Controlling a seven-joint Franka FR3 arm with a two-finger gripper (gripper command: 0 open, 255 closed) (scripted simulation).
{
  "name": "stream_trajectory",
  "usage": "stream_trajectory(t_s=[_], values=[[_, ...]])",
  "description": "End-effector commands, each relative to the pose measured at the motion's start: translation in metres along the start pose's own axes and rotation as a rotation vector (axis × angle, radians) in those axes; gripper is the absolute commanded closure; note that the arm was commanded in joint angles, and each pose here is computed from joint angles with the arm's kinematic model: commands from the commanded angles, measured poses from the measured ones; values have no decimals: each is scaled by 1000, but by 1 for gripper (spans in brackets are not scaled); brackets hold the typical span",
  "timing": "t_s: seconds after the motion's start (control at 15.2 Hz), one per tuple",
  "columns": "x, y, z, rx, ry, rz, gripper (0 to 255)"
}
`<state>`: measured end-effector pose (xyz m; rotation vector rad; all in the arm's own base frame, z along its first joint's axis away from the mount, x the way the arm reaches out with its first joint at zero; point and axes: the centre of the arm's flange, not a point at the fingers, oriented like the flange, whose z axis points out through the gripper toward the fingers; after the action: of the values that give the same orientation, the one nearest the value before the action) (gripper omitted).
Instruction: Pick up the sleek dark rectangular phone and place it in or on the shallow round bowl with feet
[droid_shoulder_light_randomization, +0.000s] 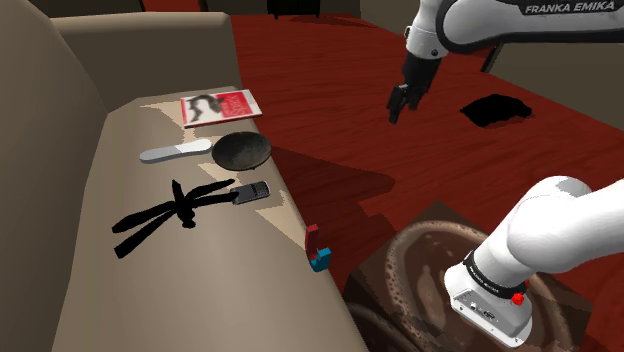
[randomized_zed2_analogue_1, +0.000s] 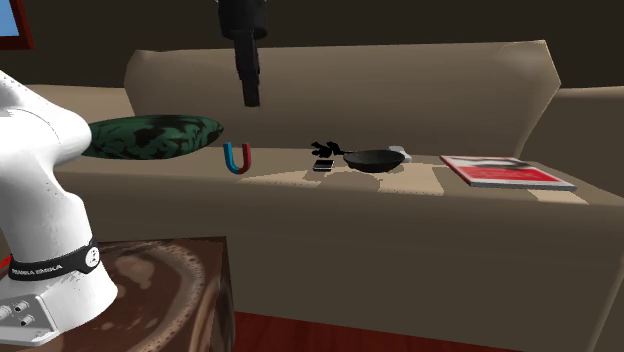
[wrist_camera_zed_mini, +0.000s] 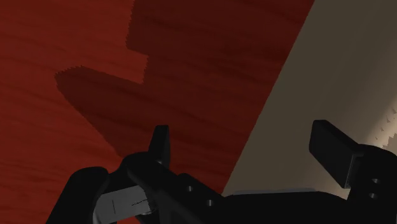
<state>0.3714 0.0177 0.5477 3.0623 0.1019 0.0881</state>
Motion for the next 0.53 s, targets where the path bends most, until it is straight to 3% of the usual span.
stream_trajectory(t_s=[0.0, 0.46], values=[[21, -14, 9, 7, 3, -61, 0], [82, -68, 46, 31, 7, -269, 0]])
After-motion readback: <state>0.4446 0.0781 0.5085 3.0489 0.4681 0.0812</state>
